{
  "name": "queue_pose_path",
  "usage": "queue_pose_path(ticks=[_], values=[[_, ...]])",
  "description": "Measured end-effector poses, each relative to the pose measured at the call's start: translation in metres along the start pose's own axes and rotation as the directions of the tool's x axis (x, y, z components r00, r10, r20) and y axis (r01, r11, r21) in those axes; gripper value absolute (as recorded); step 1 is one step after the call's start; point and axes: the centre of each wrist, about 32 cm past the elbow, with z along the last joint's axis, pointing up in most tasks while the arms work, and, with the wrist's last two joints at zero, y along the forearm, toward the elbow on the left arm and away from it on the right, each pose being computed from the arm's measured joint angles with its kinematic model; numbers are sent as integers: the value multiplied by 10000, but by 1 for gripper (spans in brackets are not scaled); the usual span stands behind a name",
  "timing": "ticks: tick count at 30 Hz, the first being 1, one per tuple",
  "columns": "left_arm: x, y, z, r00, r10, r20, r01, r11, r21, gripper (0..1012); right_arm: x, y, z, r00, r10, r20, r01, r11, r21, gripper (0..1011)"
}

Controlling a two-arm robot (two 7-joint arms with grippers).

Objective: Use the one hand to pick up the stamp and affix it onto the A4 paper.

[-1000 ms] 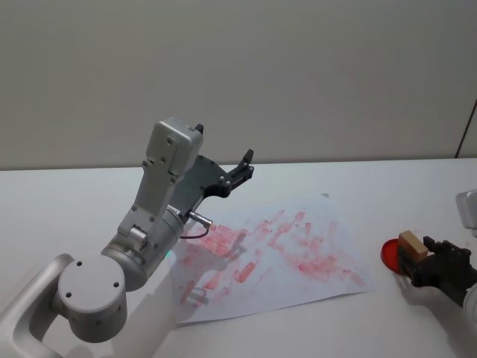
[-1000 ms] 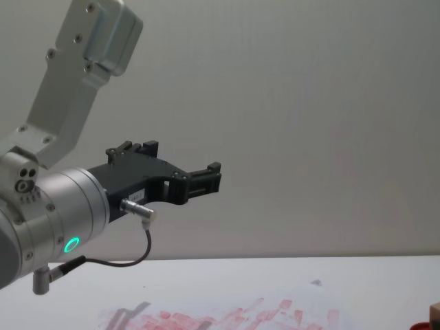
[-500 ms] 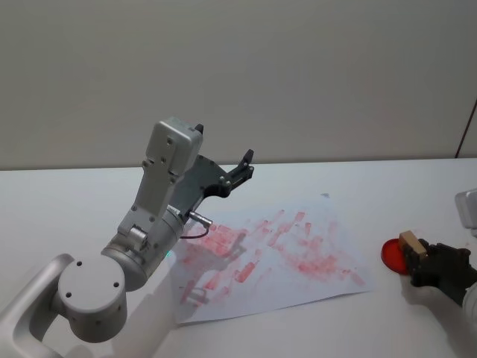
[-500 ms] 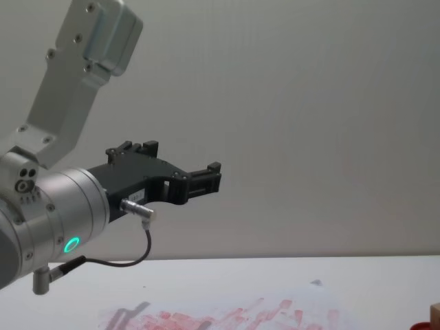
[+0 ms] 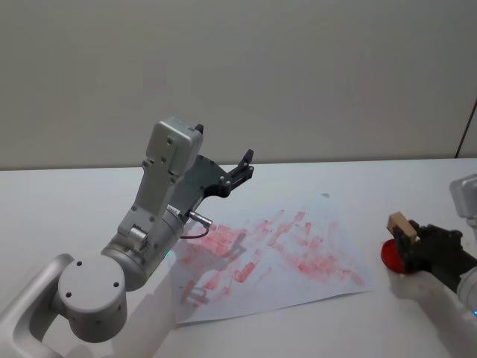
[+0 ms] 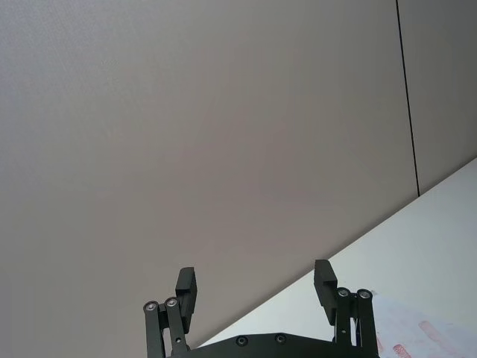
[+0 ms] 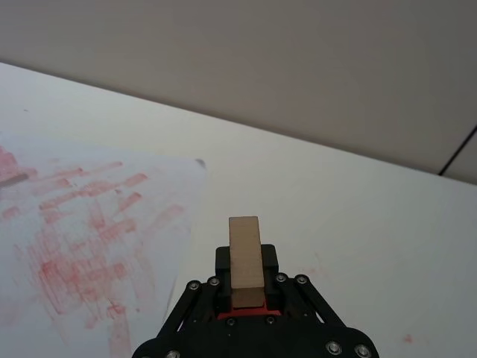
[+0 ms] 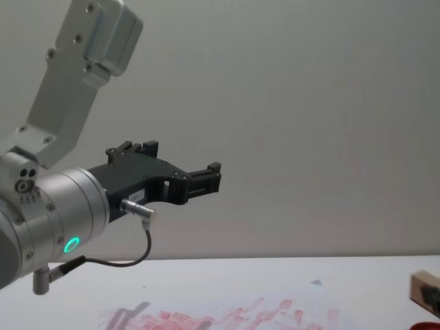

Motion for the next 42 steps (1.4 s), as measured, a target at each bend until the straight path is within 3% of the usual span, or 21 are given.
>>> queue_pose_path(ticks=[9,20,29,35,42], values=[[0,0,0,10000,-1,0,1,10000,0,1001,-65,77,146,9959,836,353,-866,9915,966,216],[0,0,0,10000,0,0,0,10000,0,1001,-187,235,233,9697,2369,604,-2435,9578,1528,216],[0,0,0,10000,0,0,0,10000,0,1001,-292,373,182,9329,3569,481,-3602,9253,1187,216],[0,0,0,10000,1,0,-1,10000,0,1001,-360,454,94,9148,4034,189,-4037,9123,686,216],[0,0,0,10000,0,0,0,10000,0,1001,-419,524,16,9054,4245,-7,-4244,9052,236,216]])
